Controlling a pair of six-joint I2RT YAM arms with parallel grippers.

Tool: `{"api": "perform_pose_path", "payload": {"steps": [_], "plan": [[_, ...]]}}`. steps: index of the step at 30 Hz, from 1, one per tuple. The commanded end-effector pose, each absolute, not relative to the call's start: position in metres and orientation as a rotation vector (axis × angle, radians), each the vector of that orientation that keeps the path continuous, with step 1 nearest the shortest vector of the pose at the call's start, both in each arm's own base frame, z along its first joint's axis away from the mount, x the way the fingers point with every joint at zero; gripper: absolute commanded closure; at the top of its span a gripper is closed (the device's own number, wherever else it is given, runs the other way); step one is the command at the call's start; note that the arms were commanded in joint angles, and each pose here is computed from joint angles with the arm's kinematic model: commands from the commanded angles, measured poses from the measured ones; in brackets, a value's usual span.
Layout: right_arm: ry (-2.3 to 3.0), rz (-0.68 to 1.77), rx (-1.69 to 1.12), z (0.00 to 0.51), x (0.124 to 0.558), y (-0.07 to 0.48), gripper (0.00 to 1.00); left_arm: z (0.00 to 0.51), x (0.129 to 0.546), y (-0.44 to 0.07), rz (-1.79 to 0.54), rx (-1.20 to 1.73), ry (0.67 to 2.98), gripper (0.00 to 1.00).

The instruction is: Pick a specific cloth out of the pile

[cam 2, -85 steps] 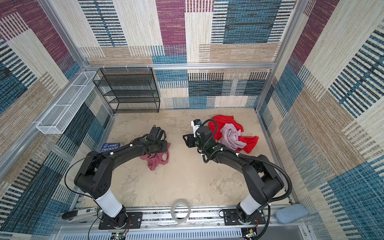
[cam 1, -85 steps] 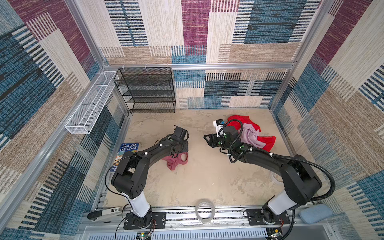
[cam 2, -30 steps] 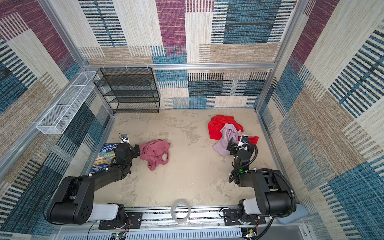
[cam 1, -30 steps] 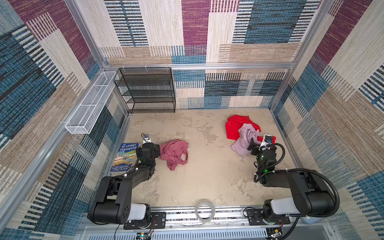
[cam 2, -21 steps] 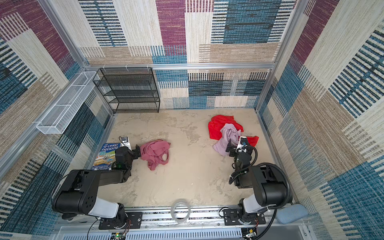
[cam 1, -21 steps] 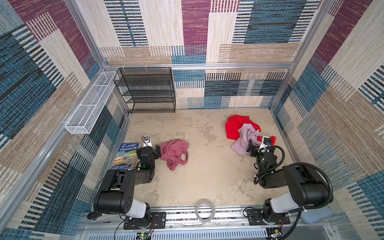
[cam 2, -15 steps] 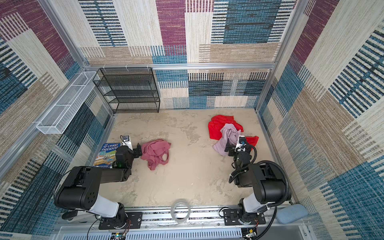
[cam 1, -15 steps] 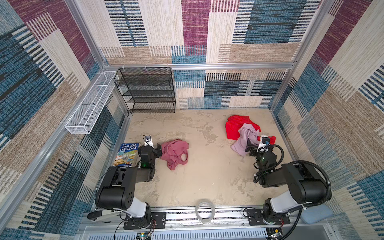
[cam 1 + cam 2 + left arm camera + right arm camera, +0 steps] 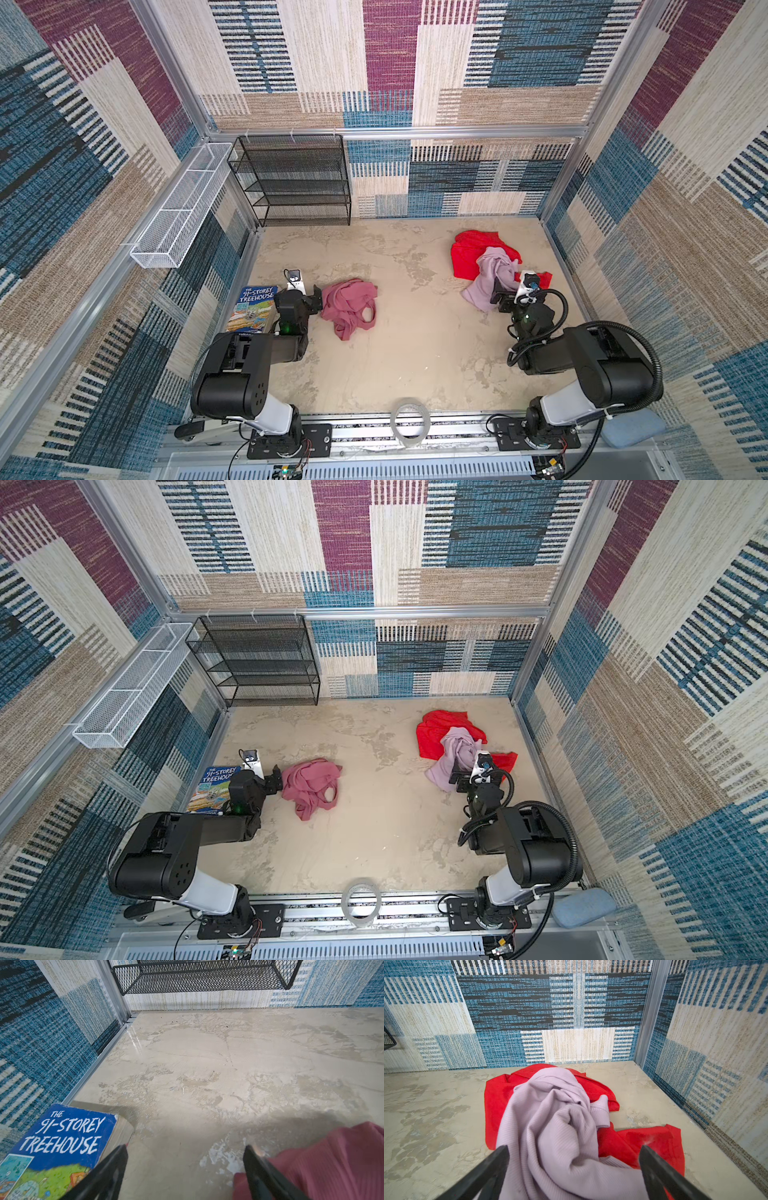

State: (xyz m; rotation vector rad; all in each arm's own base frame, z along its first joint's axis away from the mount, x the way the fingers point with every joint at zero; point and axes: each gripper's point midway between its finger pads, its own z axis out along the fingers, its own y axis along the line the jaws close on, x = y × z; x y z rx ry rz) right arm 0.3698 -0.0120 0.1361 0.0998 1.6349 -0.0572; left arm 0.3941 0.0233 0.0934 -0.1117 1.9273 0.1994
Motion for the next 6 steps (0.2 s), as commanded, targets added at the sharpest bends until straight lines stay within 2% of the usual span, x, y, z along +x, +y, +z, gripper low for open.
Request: {"api": "perform_pose_path", "payload": {"steps": [1, 6], "plan": [[1.599, -0.051, 0.085, 0.1457, 0.3714, -0.0098, 0.0, 0.0979, 0.3965, 0.0226, 0.197, -0.107, 1.911, 0.1], [1.6, -0.048, 0.084, 0.1455, 0.3714, -0.0094, 0.0, 0.0977, 0.3964, 0.0227, 0.198, -0.106, 1.911, 0.1]]}}
